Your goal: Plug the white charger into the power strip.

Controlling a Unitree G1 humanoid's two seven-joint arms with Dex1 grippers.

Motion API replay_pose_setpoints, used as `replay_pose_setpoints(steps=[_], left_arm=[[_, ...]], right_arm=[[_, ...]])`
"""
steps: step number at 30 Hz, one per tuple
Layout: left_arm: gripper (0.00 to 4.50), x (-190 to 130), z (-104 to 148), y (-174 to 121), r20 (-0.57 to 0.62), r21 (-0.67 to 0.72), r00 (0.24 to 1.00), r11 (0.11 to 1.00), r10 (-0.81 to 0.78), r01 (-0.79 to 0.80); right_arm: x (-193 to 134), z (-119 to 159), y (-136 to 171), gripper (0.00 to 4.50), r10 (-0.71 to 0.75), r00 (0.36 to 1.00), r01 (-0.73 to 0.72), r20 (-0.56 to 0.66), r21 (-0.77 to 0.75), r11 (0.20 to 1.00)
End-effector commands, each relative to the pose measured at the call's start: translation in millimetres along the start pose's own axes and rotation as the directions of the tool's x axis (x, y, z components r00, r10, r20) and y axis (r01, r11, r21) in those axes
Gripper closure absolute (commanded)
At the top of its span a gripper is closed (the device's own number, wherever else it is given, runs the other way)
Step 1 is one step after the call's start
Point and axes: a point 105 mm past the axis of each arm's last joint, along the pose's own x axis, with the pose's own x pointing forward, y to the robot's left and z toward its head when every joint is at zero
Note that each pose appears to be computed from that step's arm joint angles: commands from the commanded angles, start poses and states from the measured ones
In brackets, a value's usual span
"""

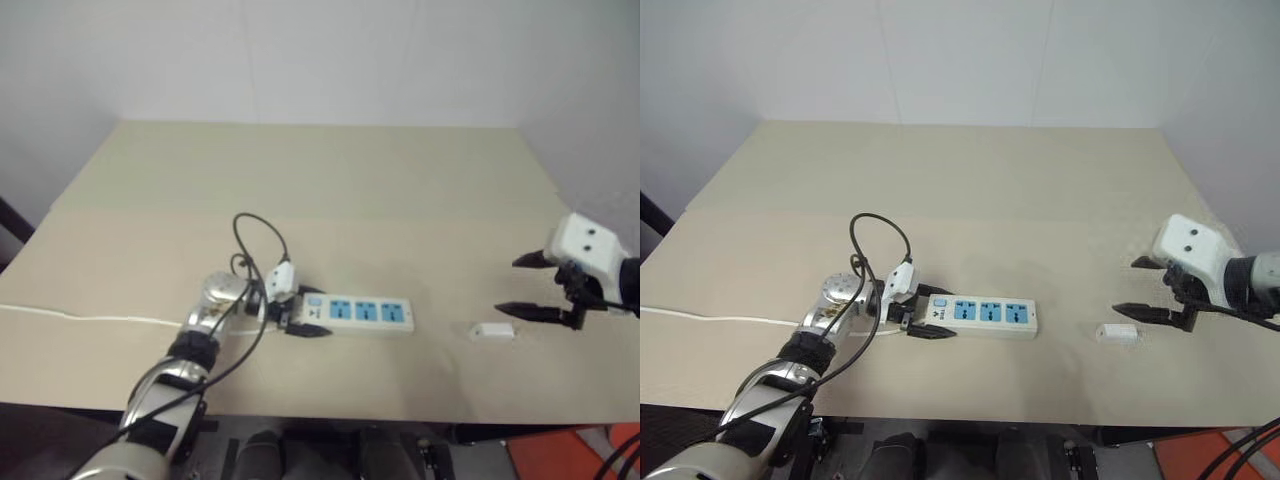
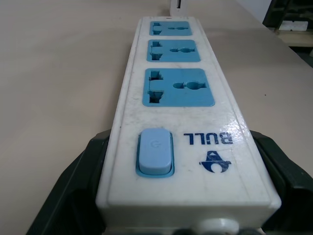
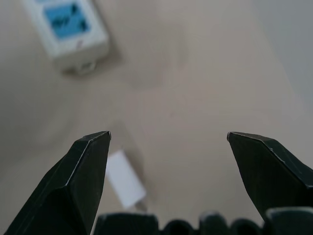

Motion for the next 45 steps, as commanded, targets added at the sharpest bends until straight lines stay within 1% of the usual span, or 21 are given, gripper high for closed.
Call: replay_pose_setpoints(steps=[1, 6, 12, 15, 17, 20, 31, 38, 41, 43, 45], left_arm=[[1.17, 7, 5, -2, 0.0, 0.024, 1.0, 1.0, -0.007, 0.007], [1.17, 10, 2, -4, -0.012, 0.039, 1.0, 0.999, 0.003, -0.003], [1.17, 12, -6, -12, -0.046, 0.074, 0.999, 0.997, -0.013, 0.016], [1.17, 13, -8, -14, -0.05, 0.07, 0.999, 0.997, -0.021, 0.025], [1.17, 13, -8, -15, -0.048, 0.07, 0.999, 0.997, -0.024, 0.028], [1.17, 15, -8, -16, -0.046, 0.069, 0.999, 0.997, -0.026, 0.029], [1.17, 14, -10, -16, -0.05, 0.066, 0.999, 0.998, -0.014, 0.017], [1.17, 9, -10, -14, -0.054, 0.063, 0.999, 0.998, 0.006, -0.002], [1.17, 7, -12, -14, -0.058, 0.06, 0.998, 0.998, 0.016, -0.013], [1.17, 7, -12, -14, -0.059, 0.059, 0.998, 0.998, 0.019, -0.016], [1.17, 6, -12, -14, -0.062, 0.059, 0.998, 0.998, 0.023, -0.019]], right_arm=[[0, 3, -1, 0.0, 0.043, 0.997, -0.048, -0.059, -0.084, 0.995], [14, -4, 4, 0.0, 0.105, 0.988, -0.116, -0.11, -0.104, 0.988], [22, -6, 8, 0.0, 0.148, 0.981, -0.161, -0.123, -0.106, 0.981], [25, -10, 10, 0.0, 0.159, 0.975, -0.175, -0.155, -0.099, 0.979], [27, -13, 13, 0.0, 0.179, 0.963, -0.203, -0.202, -0.103, 0.974], [30, -14, 17, 0.0, 0.216, 0.95, -0.242, -0.225, -0.093, 0.966], [58, -31, 24, 0.0, 0.239, 0.917, -0.28, -0.318, -0.088, 0.956], [69, -36, 24, 0.0, 0.246, 0.91, -0.29, -0.335, -0.086, 0.953], [73, -36, 26, 0.63, 0.258, 0.904, -0.302, -0.342, -0.083, 0.95], [74, -36, 27, 1.27, 0.264, 0.901, -0.308, -0.344, -0.081, 0.948], [75, -36, 28, 2.03, 0.265, 0.9, -0.312, -0.347, -0.087, 0.946]])
